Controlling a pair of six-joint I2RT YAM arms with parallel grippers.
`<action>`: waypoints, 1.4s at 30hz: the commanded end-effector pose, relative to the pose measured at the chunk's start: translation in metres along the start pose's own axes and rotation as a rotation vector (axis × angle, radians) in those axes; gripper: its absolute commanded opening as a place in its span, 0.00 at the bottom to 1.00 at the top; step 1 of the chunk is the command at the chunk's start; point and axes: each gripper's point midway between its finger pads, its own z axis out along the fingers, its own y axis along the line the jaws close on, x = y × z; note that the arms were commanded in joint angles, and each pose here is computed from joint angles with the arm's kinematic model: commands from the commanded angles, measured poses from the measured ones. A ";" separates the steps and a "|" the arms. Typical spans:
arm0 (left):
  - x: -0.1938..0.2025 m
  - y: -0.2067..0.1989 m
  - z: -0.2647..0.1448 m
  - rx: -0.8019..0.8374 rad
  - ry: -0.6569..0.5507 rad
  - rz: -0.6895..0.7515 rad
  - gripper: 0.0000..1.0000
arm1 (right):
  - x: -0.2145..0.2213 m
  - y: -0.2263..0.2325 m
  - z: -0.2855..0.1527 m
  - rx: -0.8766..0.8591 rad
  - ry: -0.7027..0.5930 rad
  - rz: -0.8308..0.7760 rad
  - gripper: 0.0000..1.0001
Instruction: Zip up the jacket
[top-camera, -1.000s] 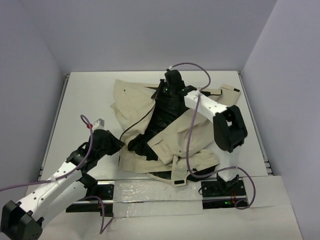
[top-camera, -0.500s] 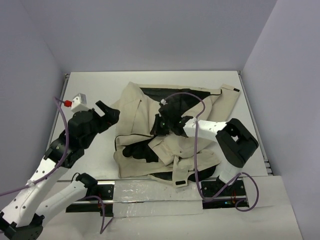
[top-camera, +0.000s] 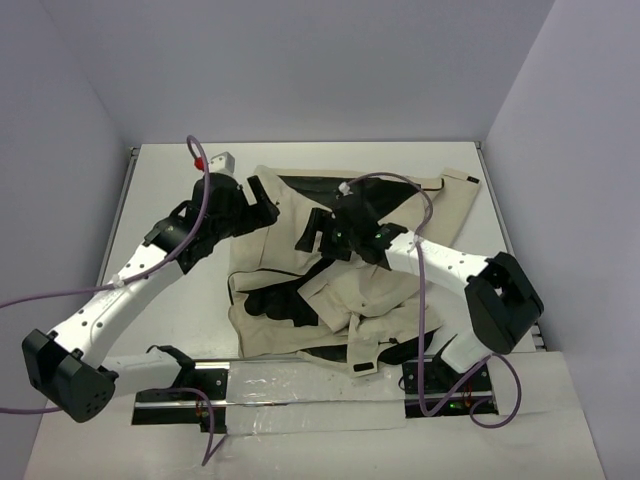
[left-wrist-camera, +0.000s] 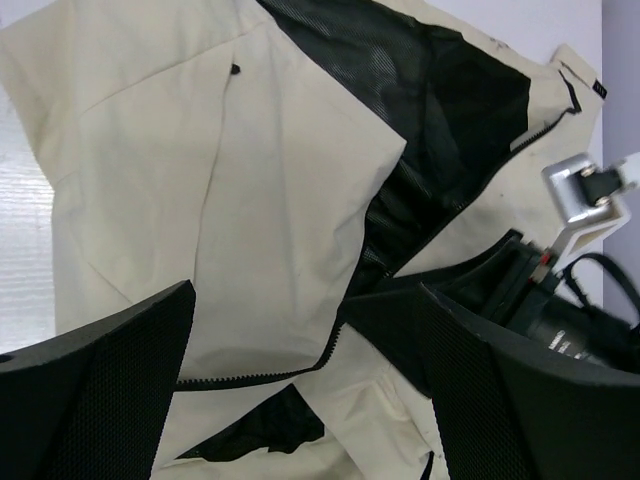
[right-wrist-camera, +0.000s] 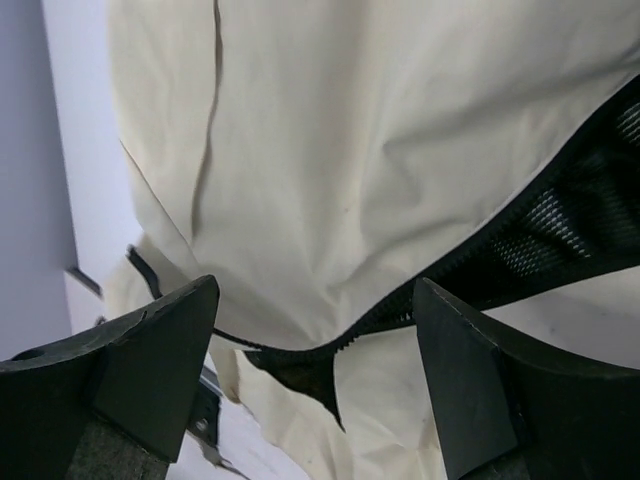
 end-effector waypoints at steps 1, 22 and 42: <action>-0.004 -0.025 -0.002 0.101 0.032 0.049 0.95 | -0.039 0.003 -0.020 0.023 -0.105 0.082 0.85; 0.046 -0.049 0.101 0.090 0.296 0.182 0.93 | -0.113 -0.084 -0.015 0.265 -0.149 0.240 0.82; 0.096 -0.066 0.178 0.000 0.367 0.418 0.88 | -0.085 -0.138 -0.129 0.463 -0.229 0.278 0.82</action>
